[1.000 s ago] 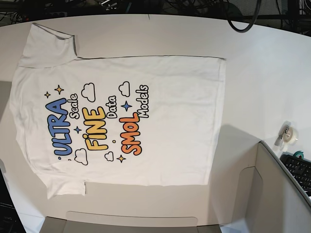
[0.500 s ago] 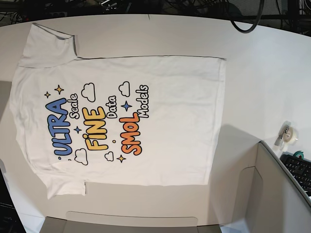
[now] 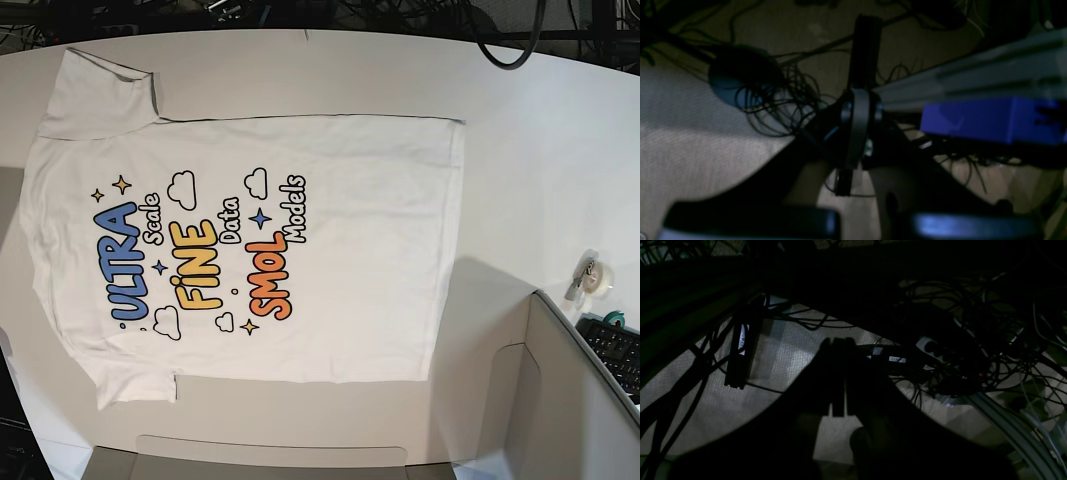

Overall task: Layout the t-shirt on the table in an organized manner, then fold the t-shirt properly
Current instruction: 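Raise the left gripper slowly toward the table edge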

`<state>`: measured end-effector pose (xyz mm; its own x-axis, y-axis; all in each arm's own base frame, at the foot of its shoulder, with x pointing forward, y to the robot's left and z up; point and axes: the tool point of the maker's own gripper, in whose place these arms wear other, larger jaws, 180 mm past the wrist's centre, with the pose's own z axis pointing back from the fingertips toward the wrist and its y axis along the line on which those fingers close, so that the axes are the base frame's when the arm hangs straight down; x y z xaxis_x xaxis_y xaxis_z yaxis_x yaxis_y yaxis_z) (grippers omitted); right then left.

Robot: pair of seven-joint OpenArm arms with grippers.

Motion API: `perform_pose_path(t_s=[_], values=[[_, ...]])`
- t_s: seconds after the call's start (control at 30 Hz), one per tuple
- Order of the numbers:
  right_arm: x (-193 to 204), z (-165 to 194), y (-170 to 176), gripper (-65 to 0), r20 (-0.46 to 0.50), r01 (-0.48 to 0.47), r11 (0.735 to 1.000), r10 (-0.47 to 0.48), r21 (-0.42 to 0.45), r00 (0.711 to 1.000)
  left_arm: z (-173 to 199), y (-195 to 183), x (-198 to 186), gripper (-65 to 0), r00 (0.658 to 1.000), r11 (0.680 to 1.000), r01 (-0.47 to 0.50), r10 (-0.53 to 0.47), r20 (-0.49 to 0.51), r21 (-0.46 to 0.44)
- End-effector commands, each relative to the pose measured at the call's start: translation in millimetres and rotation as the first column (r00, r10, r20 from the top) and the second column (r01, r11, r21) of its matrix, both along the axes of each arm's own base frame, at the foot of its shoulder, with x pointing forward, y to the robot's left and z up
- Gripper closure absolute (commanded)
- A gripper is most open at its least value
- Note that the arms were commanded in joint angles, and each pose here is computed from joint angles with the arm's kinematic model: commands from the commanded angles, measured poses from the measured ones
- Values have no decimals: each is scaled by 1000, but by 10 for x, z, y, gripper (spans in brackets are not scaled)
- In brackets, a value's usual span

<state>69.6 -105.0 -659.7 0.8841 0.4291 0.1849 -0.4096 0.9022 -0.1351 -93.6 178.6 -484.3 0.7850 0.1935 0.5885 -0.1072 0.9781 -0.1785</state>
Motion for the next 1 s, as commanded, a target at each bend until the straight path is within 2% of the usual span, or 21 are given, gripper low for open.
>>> perform_pose_path(t_s=[0.0, 0.2, 0.47, 0.97], values=[[24, 4, 4, 0, 9, 0, 1000, 0, 0, 1000, 66, 11, -100, 0, 1000, 1000, -4, 4, -5, -2], [34, 7, 9, 0, 14, -1, 1000, 1, 3, 1000, 154, 4, -66, 0, 1000, 1000, 6, -6, 14, 0], [29, 6, 16, 0, 11, 0, 1000, 0, 3, 1000, 515, -46, 103, 0, 995, 999, 48, -49, 90, 7], [24, 4, 4, 0, 9, 0, 1000, 0, 0, 1000, 633, -75, 19, 0, 995, 998, 61, -61, 78, 5]])
